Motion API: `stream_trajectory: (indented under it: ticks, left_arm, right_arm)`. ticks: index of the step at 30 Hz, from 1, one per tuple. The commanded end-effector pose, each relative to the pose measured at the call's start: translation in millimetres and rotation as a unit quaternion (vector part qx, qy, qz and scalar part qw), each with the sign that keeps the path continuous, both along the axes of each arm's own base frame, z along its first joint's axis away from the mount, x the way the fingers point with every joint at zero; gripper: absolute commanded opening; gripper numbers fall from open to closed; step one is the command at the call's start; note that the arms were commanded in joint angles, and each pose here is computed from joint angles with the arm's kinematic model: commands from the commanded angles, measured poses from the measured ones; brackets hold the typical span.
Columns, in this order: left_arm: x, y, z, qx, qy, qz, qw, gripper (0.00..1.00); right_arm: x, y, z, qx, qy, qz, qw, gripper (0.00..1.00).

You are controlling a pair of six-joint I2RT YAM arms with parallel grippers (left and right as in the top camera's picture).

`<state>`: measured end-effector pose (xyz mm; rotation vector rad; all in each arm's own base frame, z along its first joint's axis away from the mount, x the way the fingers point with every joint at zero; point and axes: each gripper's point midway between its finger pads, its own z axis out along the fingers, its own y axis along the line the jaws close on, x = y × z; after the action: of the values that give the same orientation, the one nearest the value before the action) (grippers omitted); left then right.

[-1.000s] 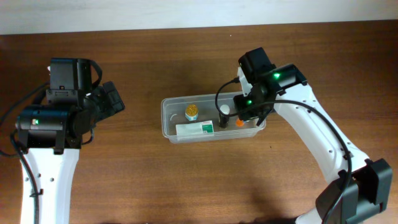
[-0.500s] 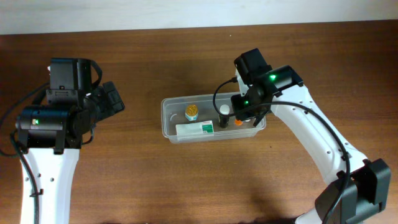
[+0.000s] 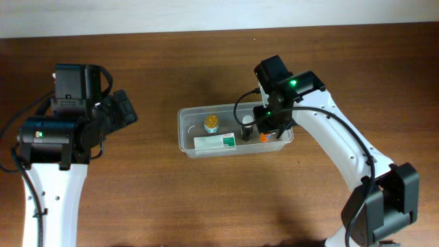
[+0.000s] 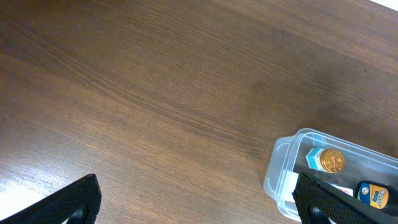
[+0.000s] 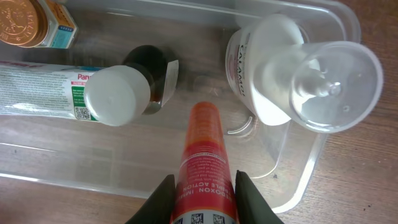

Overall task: Pack container
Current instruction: 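Lower the tube upright into the container and release it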

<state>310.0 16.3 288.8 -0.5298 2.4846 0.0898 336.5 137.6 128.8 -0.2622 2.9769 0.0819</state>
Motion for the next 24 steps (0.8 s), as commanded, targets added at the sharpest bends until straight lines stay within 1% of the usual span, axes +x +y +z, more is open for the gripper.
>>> stream_trajectory:
  ticks: [1,11,24]
  left_arm:
    - [-0.5,4.1,4.7,0.004,-0.008,0.009,1.000,1.00]
    - [-0.5,4.1,4.7,0.004,-0.008,0.009,1.000,0.99]
    - [-0.5,4.1,4.7,0.004,-0.008,0.009,1.000,0.99]
  right_arm:
    - [2.7,2.4,1.2,-0.005,-0.006,-0.001,1.000,0.22]
    - [-0.1,0.3,-17.4,-0.009,-0.002,-0.001,1.000,0.22]
    - [0.8,0.8,-18.6,-0.008,-0.004,-0.001,1.000,0.22]
